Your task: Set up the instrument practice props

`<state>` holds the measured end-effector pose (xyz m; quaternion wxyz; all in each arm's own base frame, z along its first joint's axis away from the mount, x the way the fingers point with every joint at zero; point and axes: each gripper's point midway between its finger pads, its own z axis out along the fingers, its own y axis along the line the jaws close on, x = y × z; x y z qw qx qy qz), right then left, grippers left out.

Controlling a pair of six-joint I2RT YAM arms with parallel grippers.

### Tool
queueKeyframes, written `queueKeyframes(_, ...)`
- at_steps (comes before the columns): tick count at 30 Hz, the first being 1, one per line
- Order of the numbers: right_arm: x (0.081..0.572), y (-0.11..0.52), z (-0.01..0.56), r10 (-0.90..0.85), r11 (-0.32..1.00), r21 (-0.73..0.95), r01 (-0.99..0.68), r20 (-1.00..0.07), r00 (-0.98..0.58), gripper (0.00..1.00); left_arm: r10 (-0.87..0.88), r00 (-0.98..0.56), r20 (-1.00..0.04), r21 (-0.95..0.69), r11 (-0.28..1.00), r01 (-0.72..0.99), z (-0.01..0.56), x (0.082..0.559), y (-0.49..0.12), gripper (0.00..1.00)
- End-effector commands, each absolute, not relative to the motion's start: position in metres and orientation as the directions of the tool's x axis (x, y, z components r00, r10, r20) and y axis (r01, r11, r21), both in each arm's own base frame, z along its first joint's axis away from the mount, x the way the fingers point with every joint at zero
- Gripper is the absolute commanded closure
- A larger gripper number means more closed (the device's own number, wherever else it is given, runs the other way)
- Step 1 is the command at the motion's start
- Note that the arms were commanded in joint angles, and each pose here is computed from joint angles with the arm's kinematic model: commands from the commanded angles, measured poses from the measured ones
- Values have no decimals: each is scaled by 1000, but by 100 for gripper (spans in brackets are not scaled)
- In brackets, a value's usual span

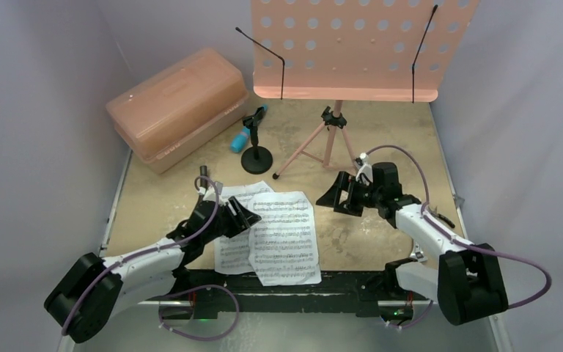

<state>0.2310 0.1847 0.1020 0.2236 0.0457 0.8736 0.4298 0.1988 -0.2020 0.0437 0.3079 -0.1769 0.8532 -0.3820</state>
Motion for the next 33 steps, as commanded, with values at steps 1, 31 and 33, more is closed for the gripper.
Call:
queueKeyframes(1,226,190,91,238,633,761,-142,-366,-900,3,-539,-750,-383,-801,598,-21,54,204,-214,44)
queueKeyframes(31,213,214,57,126,636,758,-144,-286,-950,12,-423,-849,-317,-904,407,135,80,222,-283,55)
queueKeyframes(33,213,214,57,123,634,760,-146,-286,-950,12,-401,-863,-307,-909,392,141,78,222,-289,57)
